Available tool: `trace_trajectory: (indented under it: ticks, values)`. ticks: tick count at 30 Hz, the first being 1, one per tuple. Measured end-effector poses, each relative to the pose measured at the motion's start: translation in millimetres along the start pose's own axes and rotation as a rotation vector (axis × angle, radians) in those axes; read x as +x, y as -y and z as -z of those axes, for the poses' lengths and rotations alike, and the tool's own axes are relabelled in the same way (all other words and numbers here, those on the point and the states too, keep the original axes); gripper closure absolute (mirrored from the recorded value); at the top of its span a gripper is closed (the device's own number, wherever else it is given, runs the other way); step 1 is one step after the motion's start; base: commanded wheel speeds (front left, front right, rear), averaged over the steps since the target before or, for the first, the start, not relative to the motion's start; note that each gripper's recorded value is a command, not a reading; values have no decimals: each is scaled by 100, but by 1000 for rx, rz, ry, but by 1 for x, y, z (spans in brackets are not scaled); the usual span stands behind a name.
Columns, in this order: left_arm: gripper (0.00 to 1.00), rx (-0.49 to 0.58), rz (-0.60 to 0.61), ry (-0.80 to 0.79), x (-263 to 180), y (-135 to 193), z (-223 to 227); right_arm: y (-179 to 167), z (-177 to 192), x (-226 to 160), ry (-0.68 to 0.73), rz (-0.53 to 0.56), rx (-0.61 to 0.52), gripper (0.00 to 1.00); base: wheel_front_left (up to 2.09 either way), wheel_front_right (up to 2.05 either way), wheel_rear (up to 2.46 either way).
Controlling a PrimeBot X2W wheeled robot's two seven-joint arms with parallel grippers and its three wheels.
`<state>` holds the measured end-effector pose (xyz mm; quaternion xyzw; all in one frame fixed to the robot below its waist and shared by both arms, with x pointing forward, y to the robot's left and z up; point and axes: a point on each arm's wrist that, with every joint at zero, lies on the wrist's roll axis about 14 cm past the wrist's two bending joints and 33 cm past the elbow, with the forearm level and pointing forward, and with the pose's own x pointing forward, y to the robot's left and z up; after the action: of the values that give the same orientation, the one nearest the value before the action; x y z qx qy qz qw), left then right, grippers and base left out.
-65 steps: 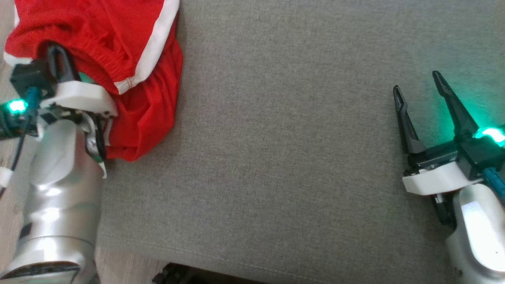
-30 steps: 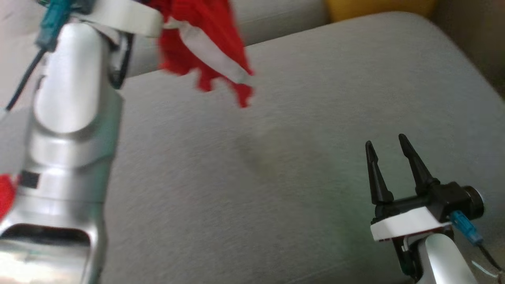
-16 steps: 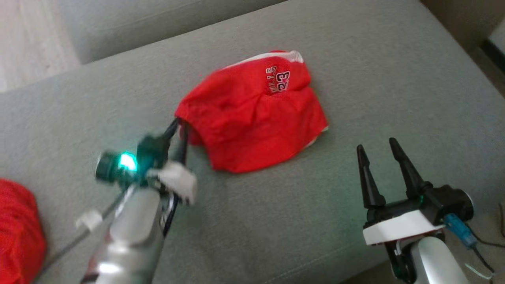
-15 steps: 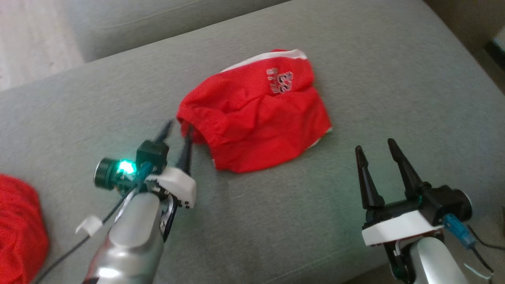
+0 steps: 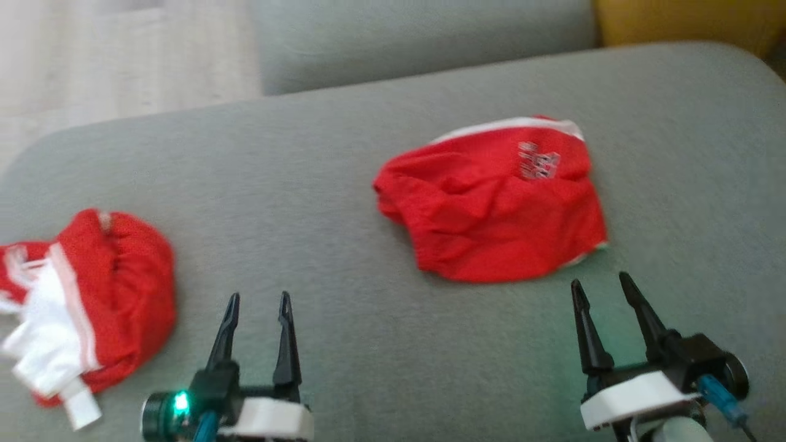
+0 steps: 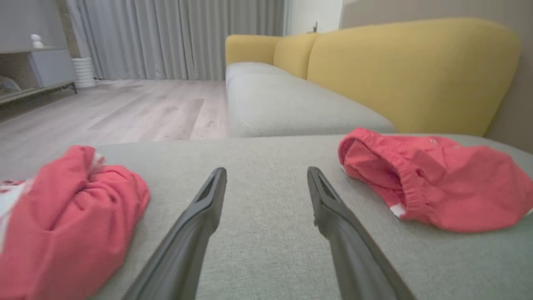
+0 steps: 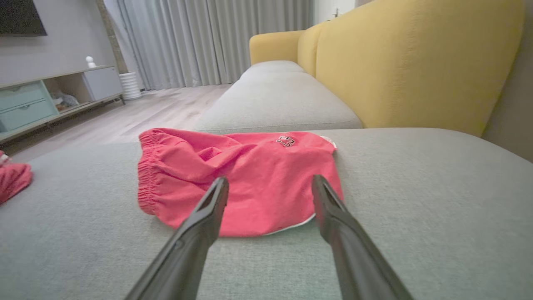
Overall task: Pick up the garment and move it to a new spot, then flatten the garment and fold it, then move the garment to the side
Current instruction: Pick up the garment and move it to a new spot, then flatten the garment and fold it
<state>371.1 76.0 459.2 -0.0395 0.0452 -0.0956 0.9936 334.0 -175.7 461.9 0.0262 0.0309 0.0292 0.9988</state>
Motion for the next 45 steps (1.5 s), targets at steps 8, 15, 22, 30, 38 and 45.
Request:
trace_trajectory:
  ticks: [8,15,22,30,38,45]
  values:
    - [0,-25,-136,138,-64,-28,-37,-26,-3,-7,16,-79,45,0,0,0,0]
    - [0,7,-198,153,-95,-38,-35,-42,-1,-16,13,-133,47,0,0,0,0]
    - [0,24,-208,144,-97,-41,-32,-48,-2,-15,15,-152,47,0,0,0,0]
    - [0,27,-189,126,-92,-38,-28,-46,2,-16,3,-142,52,0,0,0,0]
    - [0,21,-88,31,-73,-19,-1,-46,11,-12,-32,-140,49,0,0,0,0]
    - [0,114,205,4,-10,36,3,-43,12,9,-40,-134,38,0,0,0,0]
